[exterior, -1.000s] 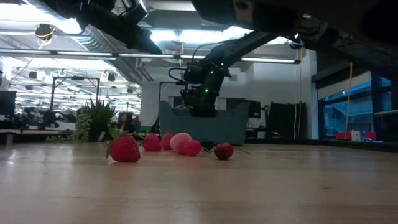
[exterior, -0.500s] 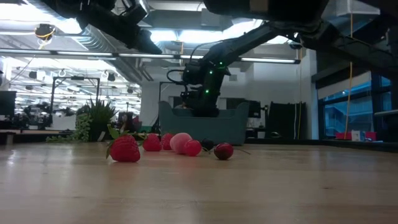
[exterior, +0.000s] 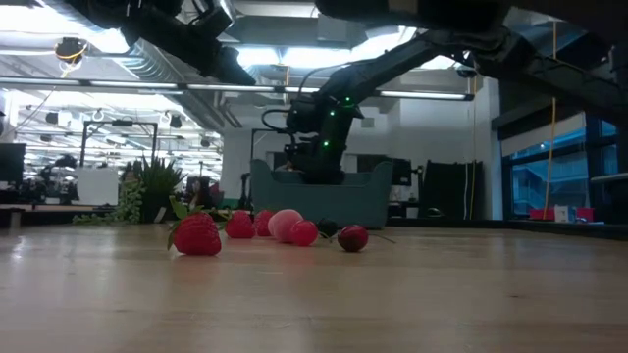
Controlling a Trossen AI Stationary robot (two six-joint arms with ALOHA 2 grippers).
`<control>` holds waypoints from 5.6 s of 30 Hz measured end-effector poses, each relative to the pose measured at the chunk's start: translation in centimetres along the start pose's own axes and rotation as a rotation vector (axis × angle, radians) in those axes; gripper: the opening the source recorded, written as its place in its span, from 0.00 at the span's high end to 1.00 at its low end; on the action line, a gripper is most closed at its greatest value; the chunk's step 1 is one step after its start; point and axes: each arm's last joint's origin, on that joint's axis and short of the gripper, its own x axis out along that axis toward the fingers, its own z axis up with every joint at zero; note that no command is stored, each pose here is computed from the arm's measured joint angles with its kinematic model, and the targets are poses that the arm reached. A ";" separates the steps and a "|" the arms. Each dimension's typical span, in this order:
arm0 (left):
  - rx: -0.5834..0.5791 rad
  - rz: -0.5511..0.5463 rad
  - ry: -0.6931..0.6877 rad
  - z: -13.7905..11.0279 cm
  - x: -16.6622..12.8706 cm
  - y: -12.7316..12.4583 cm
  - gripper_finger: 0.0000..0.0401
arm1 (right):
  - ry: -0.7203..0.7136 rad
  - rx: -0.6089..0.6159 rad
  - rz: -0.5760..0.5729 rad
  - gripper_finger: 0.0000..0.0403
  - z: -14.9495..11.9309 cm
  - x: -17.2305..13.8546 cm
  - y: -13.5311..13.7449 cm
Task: Pick and placing Produce into tupperware
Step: Put the strawberry into the blue bin
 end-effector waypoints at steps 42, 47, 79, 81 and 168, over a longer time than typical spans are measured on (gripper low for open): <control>-0.201 -0.020 0.018 -0.1 -0.1 -0.4 0.39 | -0.346 0.025 -0.114 0.51 -8.5 -15.7 5.4; -0.219 -0.095 -0.004 0.6 -0.5 -2.0 0.39 | -0.456 0.081 -0.093 0.51 -12.3 -16.9 7.4; -0.142 -0.636 0.320 -0.4 -7.7 -14.9 0.39 | -0.698 0.073 0.195 0.51 -21.3 -15.8 16.4; -0.147 -0.633 0.345 -0.7 -7.5 -15.4 0.39 | -0.711 0.075 0.198 0.51 -21.2 -15.8 16.4; -0.309 -0.425 0.628 -13.5 -7.0 -16.2 0.39 | -0.828 0.081 0.221 0.51 -20.4 -16.7 16.5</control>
